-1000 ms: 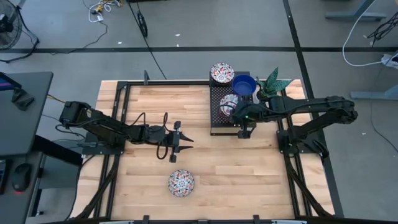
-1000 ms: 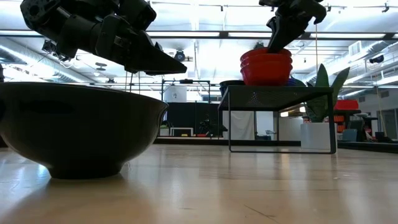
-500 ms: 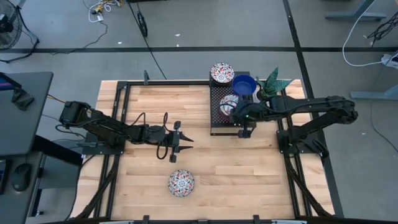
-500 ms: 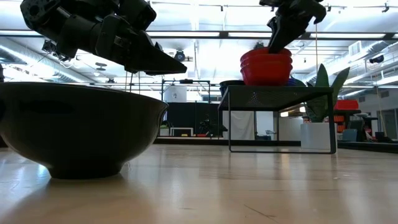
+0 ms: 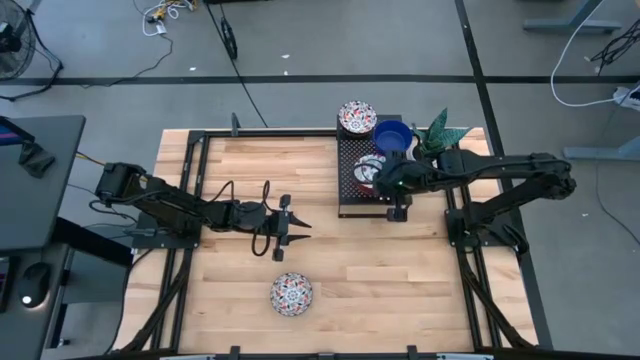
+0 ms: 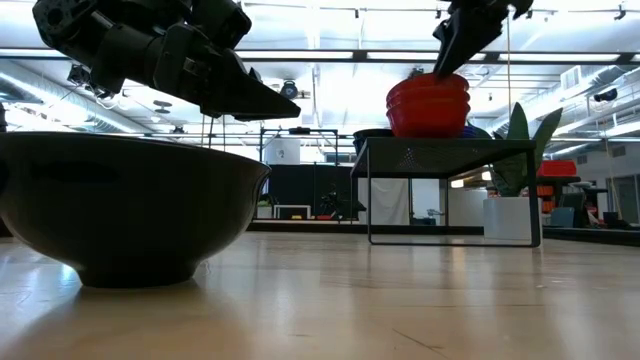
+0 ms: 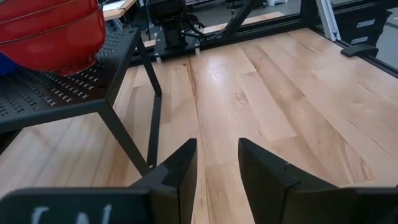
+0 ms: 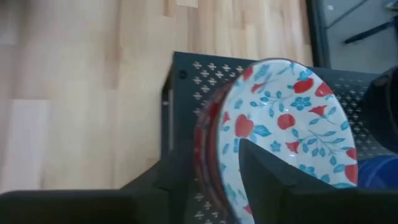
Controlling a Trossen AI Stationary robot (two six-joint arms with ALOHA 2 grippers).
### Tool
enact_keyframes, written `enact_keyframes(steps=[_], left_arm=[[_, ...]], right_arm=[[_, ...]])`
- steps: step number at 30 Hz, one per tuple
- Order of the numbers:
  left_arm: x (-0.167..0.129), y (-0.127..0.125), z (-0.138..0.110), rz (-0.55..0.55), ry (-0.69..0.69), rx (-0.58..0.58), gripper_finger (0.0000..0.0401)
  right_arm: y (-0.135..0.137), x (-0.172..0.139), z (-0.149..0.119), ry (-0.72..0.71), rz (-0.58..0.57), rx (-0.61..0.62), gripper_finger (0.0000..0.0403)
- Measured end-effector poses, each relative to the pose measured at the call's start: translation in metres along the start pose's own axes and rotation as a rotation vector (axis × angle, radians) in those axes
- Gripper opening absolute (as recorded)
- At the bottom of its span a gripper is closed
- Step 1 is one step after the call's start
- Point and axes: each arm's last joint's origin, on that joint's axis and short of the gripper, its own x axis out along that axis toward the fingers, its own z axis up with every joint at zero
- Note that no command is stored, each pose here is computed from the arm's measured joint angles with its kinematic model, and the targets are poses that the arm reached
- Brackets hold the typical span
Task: Pick & Place Mini bowls
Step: Stack the red patterned bowl on top of the other red patterned bowl on the shelf, then stack the orange patterned bowl on top of the other orange patterned bowl on the shelf
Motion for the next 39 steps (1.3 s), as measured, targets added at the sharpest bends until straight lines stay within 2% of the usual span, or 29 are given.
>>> enact_keyframes(steps=[6,11,13,18,26,32,39], left_arm=[[0.000,0.000,0.000,0.000,0.000,0.000,0.0122],[0.000,0.000,0.000,0.000,0.000,0.000,0.0122],[0.000,0.000,0.000,0.000,0.000,0.000,0.0122],[0.000,-0.002,0.000,-0.009,0.000,0.003,0.0122],[0.000,-0.005,0.001,-0.017,-0.004,0.007,0.0122],[0.000,-0.005,0.001,-0.016,-0.004,0.007,0.0122],[-0.006,-0.014,0.009,-0.047,-0.040,0.039,0.0122]], right_arm=[[0.000,-0.022,0.006,-0.007,0.106,0.022,0.0150],[0.006,-0.031,0.006,-0.021,0.172,0.043,0.0139],[0.009,-0.028,0.003,0.001,0.134,0.044,0.0131],[0.011,-0.012,-0.005,-0.012,-0.070,0.067,0.0109],[0.015,0.001,-0.010,-0.072,-0.078,0.081,0.0066],[0.016,0.006,-0.013,-0.056,-0.073,0.063,0.0059],[0.022,-0.020,-0.010,-0.190,-0.046,0.052,0.0059]])
